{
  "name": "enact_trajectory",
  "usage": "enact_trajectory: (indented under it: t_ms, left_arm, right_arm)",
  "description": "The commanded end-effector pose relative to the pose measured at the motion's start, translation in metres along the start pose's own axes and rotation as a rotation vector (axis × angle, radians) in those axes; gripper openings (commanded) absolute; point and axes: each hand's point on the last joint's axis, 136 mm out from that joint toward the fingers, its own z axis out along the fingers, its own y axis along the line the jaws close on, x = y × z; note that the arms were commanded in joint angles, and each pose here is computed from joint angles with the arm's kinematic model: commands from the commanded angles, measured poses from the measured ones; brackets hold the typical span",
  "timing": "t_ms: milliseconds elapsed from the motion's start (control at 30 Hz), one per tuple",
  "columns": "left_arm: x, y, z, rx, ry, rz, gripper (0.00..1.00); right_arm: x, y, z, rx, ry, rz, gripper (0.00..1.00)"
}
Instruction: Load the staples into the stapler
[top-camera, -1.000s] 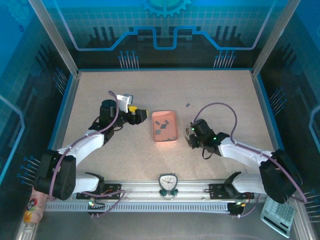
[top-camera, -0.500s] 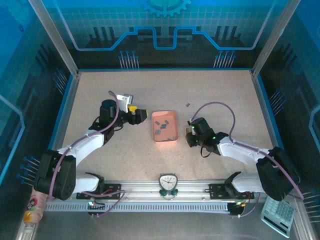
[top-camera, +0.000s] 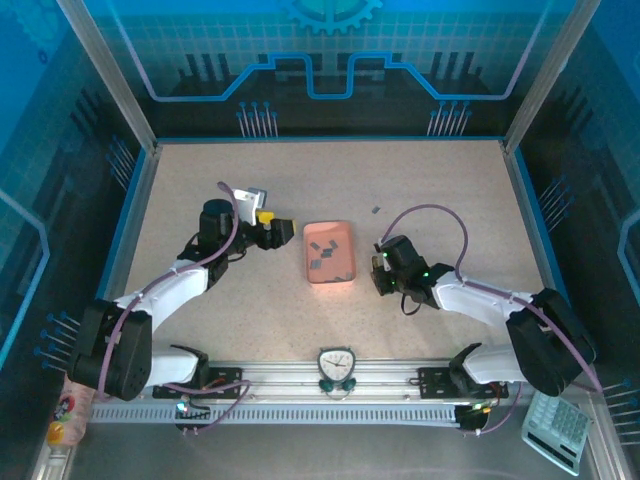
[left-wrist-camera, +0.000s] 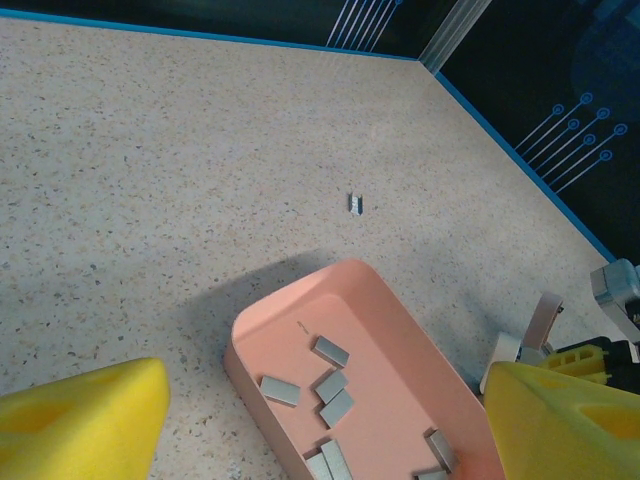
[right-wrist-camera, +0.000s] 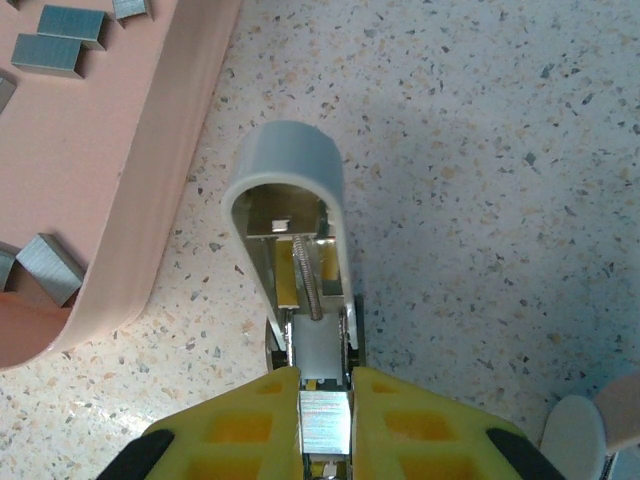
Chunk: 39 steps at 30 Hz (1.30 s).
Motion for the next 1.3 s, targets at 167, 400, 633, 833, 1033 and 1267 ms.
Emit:
enact_trajectory:
  t_ms: [167,400,633,833,1033,1267]
  left_arm:
    - [-0.003,-0.010,-0.004,0.036,-0.020,0.041,0.83]
    - [-0.003,-0.010,-0.004,0.037,-0.020,0.041,0.83]
    - [-0.003,-0.010,-0.004,0.037,-0.020,0.041,0.83]
    - [-0.003,-0.010,-0.004,0.037,-0.019,0.042,0.83]
    - [-0.004,-0.011,-0.004,0.037,-0.022,0.044,0.83]
    - [-0.004,-0.011,-0.005,0.037,-0.023,0.044,0.83]
  right_arm:
    - [0.001,0.001,0.002,-0.013,0.018,-0.004,0.17]
    - [0.003,0.002,0.000,-0.018,0.027,0.001,0.17]
    - [0.005,0.004,-0.003,-0.015,0.031,-0.002,0.17]
    - [0.002,0.007,-0.007,-0.003,0.027,-0.004,0.17]
    - [-0.013,0.009,-0.017,0.002,-0.019,0.004,0.18]
    - [-0.013,0.011,-0.012,0.005,0.000,0.016,0.18]
